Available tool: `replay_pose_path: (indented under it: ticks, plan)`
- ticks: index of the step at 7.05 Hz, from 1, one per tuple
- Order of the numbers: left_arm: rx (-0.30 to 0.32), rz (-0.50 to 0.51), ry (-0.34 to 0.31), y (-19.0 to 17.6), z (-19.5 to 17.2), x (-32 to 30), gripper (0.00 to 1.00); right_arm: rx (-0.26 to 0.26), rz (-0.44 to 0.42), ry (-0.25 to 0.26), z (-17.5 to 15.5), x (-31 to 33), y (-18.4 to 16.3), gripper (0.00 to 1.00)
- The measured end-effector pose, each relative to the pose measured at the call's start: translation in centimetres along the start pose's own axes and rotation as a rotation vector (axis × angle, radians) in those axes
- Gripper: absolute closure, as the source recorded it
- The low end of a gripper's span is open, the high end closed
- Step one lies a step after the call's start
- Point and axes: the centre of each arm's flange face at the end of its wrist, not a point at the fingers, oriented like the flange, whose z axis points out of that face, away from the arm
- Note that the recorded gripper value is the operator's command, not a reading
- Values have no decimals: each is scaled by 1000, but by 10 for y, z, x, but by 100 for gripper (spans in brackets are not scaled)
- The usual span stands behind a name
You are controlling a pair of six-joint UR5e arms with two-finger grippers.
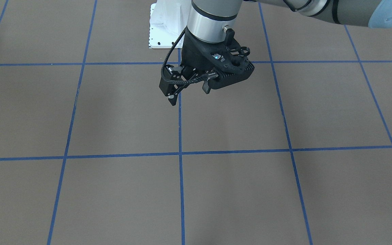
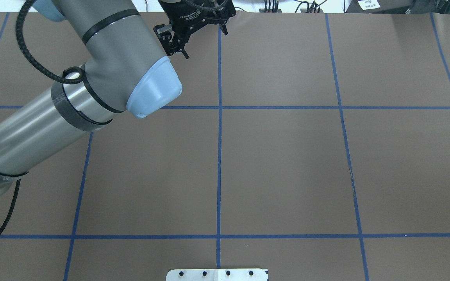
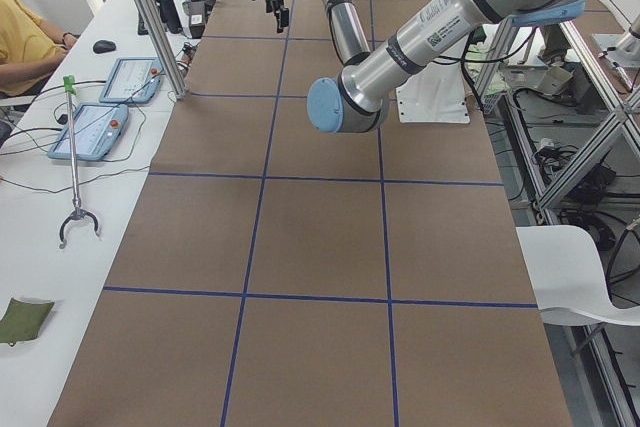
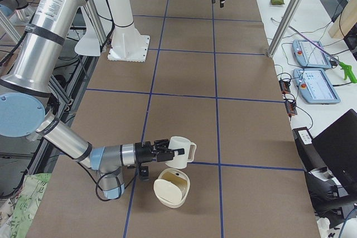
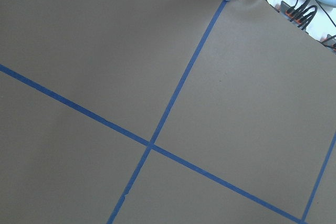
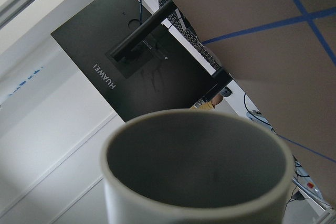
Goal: Left arm hands cup to right arm to dump lemon
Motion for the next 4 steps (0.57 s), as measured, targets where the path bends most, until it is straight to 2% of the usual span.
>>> replay_pose_path:
  ticks: [2, 4]
  plan:
    - [-2, 4, -1, 0, 1, 0, 0, 74, -119, 16, 63, 24, 56, 62]
    - [-10, 8, -1, 4, 2, 0, 0, 152, -240, 36, 140, 52, 133, 62]
